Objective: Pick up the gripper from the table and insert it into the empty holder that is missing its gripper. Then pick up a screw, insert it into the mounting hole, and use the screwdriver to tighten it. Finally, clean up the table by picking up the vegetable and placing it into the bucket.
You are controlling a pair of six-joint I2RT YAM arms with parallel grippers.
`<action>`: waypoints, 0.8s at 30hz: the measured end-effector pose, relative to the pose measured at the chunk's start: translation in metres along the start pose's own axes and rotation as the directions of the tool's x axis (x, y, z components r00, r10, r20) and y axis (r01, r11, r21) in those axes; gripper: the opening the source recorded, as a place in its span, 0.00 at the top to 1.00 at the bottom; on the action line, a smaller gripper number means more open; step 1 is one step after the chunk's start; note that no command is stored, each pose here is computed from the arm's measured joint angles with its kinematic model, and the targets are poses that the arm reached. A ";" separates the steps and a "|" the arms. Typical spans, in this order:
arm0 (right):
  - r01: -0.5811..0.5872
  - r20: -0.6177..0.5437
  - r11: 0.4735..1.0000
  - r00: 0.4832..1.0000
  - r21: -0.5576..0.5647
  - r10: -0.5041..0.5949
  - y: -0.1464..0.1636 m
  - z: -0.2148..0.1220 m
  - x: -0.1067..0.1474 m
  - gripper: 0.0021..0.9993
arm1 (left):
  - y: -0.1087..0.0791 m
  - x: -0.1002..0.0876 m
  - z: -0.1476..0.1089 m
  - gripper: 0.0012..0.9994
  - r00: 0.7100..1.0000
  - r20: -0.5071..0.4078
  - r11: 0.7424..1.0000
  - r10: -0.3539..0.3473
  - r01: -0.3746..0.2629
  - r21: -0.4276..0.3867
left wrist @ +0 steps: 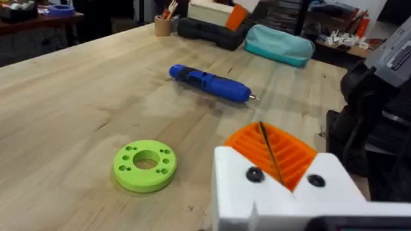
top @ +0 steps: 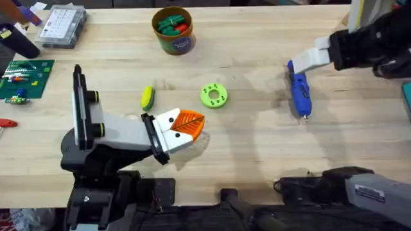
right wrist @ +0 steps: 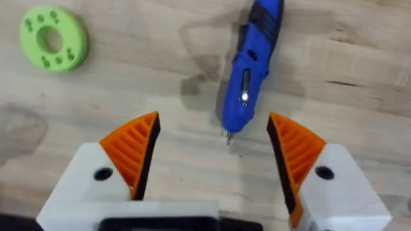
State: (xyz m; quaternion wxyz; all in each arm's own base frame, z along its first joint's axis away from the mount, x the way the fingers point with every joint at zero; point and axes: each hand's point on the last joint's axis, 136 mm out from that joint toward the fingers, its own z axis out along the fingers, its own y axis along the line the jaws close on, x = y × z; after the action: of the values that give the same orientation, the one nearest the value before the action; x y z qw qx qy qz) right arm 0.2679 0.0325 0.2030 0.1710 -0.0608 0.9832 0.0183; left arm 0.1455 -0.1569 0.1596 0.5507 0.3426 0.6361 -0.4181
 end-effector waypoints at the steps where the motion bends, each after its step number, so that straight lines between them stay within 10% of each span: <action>1: -0.018 0.000 1.000 1.000 0.006 0.018 -0.004 0.004 -0.001 0.01 | 0.000 0.000 0.000 1.00 1.000 0.000 1.000 0.000 0.000 0.000; 24: -0.067 -0.298 0.997 0.953 -0.028 0.056 -0.043 0.169 -0.003 0.01 | 0.000 0.000 0.000 1.00 1.000 0.000 1.000 0.000 0.000 0.000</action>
State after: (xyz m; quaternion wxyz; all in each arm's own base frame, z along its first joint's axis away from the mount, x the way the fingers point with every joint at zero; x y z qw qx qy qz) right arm 0.3328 -0.0005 0.0445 0.0195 -0.0353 0.9986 0.0328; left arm 0.1455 -0.1569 0.1596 0.5507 0.3425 0.6361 -0.4181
